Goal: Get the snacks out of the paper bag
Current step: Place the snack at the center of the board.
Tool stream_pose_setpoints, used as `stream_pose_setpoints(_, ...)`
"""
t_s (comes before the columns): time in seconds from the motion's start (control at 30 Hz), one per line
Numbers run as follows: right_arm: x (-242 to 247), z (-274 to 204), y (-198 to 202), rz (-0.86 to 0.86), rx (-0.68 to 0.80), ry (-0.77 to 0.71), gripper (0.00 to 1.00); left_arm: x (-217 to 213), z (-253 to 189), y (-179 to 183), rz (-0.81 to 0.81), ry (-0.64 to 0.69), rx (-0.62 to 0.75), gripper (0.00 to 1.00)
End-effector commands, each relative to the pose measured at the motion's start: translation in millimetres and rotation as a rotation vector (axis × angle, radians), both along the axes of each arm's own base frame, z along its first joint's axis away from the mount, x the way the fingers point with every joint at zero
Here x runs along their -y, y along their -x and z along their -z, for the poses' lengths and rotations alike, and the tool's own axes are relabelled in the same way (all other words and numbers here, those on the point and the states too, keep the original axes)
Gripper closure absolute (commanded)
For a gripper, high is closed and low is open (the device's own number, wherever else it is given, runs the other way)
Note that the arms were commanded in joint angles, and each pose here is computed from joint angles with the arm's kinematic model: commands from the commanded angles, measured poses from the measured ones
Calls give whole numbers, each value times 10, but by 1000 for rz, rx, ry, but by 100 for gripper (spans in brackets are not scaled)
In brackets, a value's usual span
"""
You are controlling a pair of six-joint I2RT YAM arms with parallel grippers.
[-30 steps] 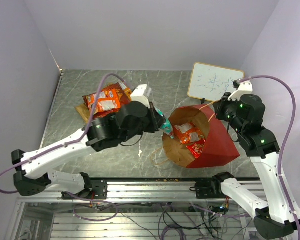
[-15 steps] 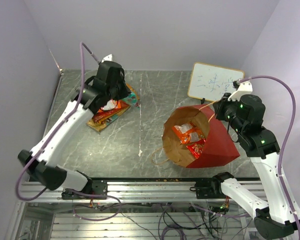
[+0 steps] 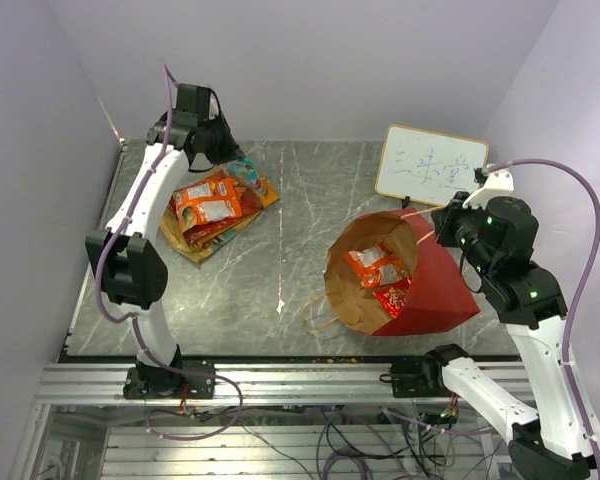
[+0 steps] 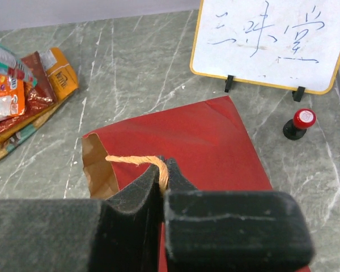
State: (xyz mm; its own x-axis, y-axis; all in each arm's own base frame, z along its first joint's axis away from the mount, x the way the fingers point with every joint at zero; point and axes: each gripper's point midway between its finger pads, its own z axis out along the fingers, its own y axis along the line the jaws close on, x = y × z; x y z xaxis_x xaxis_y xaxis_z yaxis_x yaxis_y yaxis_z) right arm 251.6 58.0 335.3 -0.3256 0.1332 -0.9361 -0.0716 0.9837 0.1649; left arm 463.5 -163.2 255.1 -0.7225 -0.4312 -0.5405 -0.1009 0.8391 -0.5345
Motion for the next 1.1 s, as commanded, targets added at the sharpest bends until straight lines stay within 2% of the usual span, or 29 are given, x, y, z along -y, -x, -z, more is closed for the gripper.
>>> stream_pose_setpoints(0.0, 106, -103, 35, 41, 18, 33, 100, -45, -223, -308, 113, 71, 120, 93)
stream_pose_setpoints(0.1, 124, -90, 37, 46, 17, 43, 100, -221, 58, -312, 121, 92, 69, 93)
stream_pose_setpoints(0.27, 99, -50, 34, 39, 1, 34, 100, -712, 576, -198, 88, -2, 5, 93)
stream_pose_setpoints(0.37, 86, -25, 34, 34, -6, 30, 100, -882, 979, -58, 115, -9, -112, 93)
stream_pose_setpoints(0.43, 79, -12, 26, 32, -8, 31, 100, -990, 1179, 50, 118, -70, -176, 93)
stream_pose_setpoints(0.73, 9, 76, 37, 12, -37, -3, 100, -1269, 1505, 230, 100, -106, -287, 93)
stream_pose_setpoints(0.8, 8, 84, 37, 12, -40, -5, 100, -1325, 1497, 269, 80, -128, -306, 90)
stream_pose_setpoints(0.83, 7, 77, 35, 13, -40, -8, 100, -1391, 1478, 305, 49, -153, -319, 85)
stream_pose_setpoints(0.9, 7, 70, 35, 14, -39, -8, 100, -1504, 1366, 379, -14, -185, -318, 69)
stream_pose_setpoints(1.0, 8, 83, 30, 15, -40, -7, 100, -1512, 1035, 517, -65, -181, -229, 24)
stream_pose_setpoints(1.07, 9, 99, 17, 20, -43, -9, 100, -1542, 786, 637, -105, -193, -158, 13)
